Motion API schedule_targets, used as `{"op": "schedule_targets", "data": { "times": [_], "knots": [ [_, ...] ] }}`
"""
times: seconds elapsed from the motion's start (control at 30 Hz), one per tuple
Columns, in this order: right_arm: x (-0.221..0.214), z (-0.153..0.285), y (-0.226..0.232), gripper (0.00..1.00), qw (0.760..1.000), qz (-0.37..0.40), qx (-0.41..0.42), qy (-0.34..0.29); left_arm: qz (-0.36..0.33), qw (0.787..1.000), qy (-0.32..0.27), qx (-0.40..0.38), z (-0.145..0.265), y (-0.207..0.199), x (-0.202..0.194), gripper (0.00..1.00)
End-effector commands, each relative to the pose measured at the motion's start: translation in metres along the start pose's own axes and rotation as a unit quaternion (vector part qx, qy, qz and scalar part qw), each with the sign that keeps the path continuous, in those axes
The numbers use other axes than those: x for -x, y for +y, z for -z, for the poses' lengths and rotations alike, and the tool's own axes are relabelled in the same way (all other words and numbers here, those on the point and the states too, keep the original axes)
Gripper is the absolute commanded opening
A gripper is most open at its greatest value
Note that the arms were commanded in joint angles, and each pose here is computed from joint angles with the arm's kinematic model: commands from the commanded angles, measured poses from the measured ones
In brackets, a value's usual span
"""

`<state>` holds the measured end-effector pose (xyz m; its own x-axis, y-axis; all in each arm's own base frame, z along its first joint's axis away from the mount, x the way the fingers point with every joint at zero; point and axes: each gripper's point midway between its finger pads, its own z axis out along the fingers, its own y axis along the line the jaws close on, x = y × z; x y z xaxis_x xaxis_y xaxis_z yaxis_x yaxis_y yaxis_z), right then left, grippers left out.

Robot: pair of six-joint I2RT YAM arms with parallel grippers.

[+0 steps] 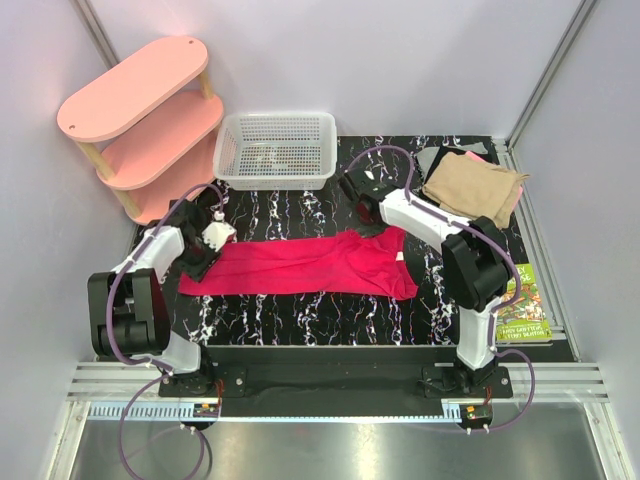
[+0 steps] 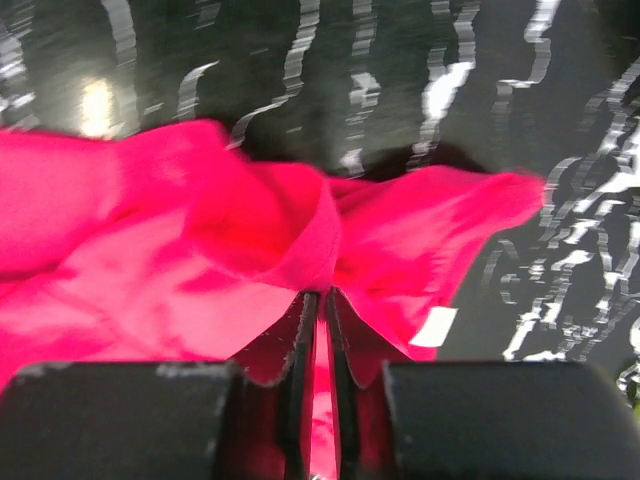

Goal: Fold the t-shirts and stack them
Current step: Fold the other side of the tshirt into a rectangle, then rotate the tshirt 45 degrees

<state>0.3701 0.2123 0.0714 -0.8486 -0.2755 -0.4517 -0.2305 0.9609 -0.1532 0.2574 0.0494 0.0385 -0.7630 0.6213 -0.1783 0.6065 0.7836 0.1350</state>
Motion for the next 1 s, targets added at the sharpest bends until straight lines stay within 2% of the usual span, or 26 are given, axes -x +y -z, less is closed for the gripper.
{"op": "schedule_targets", "data": {
  "times": [0.0, 0.13, 0.23, 0.3, 0.37, 0.43, 0.47, 0.53, 0.57, 0.67, 0.8, 0.97],
  "knots": [
    [0.017, -0.016, -0.049, 0.15, 0.997, -0.041, -0.063, -0.008, 0.012, 0.999, -0.048, -0.014, 0.015, 0.0, 0.028, 0.38],
    [0.023, -0.032, -0.08, 0.15, 0.993, -0.078, -0.089, 0.009, 0.006, 0.998, -0.06, -0.029, 0.017, -0.011, 0.042, 0.39],
    [0.031, -0.035, -0.095, 0.4, 0.989, -0.092, -0.117, 0.013, 0.005, 0.997, -0.058, -0.044, 0.011, -0.016, 0.052, 0.39],
    [0.035, -0.033, -0.105, 0.46, 0.984, -0.094, -0.149, 0.016, 0.007, 0.997, -0.051, -0.055, 0.005, -0.02, 0.055, 0.38],
    [0.047, -0.009, -0.105, 0.52, 0.983, -0.116, -0.144, 0.009, 0.01, 0.997, -0.051, -0.056, 0.004, -0.018, 0.059, 0.38],
    [0.052, 0.009, -0.093, 0.52, 0.984, -0.143, -0.102, -0.002, -0.004, 0.997, -0.049, -0.058, -0.001, -0.022, 0.065, 0.38],
    [0.059, 0.034, -0.078, 0.53, 0.986, -0.162, -0.042, -0.019, -0.005, 0.997, -0.046, -0.055, -0.002, -0.02, 0.066, 0.38],
    [0.051, 0.046, -0.054, 0.52, 0.983, -0.178, 0.027, -0.021, -0.005, 0.998, -0.039, -0.056, -0.009, -0.019, 0.066, 0.38],
    [0.05, 0.067, -0.034, 0.52, 0.975, -0.199, 0.094, -0.024, -0.005, 0.998, -0.039, -0.053, -0.009, -0.017, 0.069, 0.38],
    [0.022, 0.077, -0.006, 0.52, 0.957, -0.232, 0.177, 0.002, 0.0, 0.998, -0.041, -0.057, -0.01, -0.016, 0.074, 0.37],
    [-0.031, 0.057, 0.014, 0.52, 0.94, -0.262, 0.212, 0.05, -0.008, 0.997, -0.043, -0.064, -0.011, -0.025, 0.076, 0.38],
    [-0.061, 0.031, 0.028, 0.5, 0.924, -0.295, 0.229, 0.087, -0.009, 0.998, -0.023, -0.054, -0.024, -0.023, 0.067, 0.38]
  ]
}}
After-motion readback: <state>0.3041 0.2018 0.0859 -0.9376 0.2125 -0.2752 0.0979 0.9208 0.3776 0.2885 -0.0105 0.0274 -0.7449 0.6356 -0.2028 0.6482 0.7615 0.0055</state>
